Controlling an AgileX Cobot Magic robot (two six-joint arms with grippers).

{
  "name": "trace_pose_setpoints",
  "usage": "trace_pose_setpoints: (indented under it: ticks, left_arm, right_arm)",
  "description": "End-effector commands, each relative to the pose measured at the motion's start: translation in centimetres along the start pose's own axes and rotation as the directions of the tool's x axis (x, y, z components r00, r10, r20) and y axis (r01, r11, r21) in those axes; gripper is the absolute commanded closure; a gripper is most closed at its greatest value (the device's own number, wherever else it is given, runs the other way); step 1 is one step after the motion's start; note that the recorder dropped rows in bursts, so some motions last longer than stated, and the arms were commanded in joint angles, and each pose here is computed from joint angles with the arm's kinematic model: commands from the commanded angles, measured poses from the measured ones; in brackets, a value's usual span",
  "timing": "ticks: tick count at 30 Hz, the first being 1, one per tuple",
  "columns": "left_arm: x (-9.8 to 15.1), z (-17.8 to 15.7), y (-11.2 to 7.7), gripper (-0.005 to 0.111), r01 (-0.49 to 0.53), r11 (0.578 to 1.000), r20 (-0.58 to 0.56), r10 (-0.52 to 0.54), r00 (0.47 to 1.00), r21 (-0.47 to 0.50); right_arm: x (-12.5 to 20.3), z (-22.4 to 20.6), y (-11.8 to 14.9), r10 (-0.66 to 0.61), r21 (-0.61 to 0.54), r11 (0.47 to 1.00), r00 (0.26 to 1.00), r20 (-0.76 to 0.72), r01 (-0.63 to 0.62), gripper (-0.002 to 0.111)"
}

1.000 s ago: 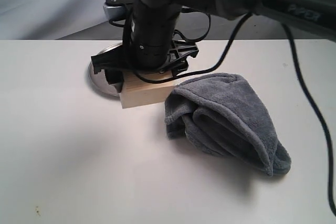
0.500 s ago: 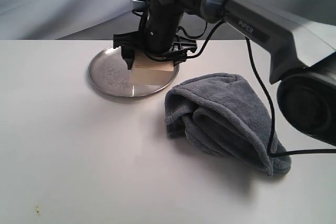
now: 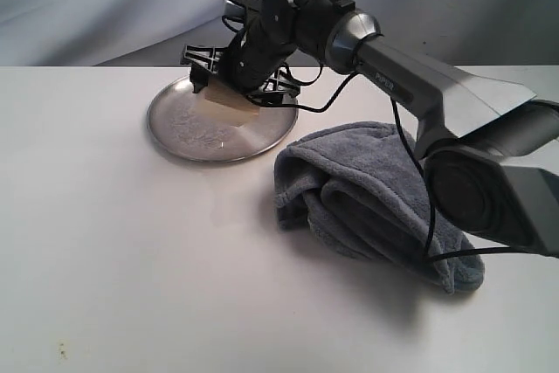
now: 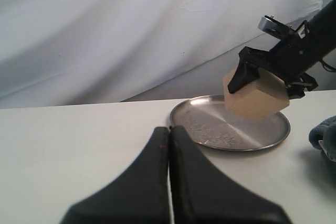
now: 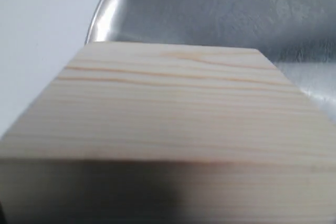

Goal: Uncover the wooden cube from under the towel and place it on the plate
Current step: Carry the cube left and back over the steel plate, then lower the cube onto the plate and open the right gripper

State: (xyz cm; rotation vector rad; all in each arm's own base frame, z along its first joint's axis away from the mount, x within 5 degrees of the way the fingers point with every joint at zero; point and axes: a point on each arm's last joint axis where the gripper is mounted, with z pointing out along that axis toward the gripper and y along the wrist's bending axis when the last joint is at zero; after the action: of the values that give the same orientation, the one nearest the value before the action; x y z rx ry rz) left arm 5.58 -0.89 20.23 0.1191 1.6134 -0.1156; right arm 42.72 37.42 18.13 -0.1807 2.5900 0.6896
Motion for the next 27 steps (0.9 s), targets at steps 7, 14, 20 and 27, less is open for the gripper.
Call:
trace_pose_setpoints:
  ticks: [7,14,20,27]
  left_arm:
    - [0.1,0.0,0.0,0.107,0.004,1.000,0.002,-0.004,1.000,0.005]
    - [0.1,0.0,0.0,0.107,0.004,1.000,0.002,-0.004,1.000,0.005]
    - [0.1,0.0,0.0,0.107,0.004,1.000,0.002,-0.004,1.000,0.005]
    - [0.1,0.0,0.0,0.107,0.004,1.000,0.002,-0.004,1.000,0.005]
  right_arm:
    - [-1.6,-0.1,0.2,0.031,-0.034,0.999,0.987,0.156,-0.026,0.108]
    - [-1.3,0.9,-0.3,0.039,-0.028,0.999,0.986,0.162,-0.035,0.108]
    - [-1.2,1.9,-0.6,0.033,-0.035,0.999,0.982,0.189,-0.026,0.108]
    - [-0.8,3.0,-1.1,0.034,-0.031,0.999,0.982,0.185,-0.028,0.108]
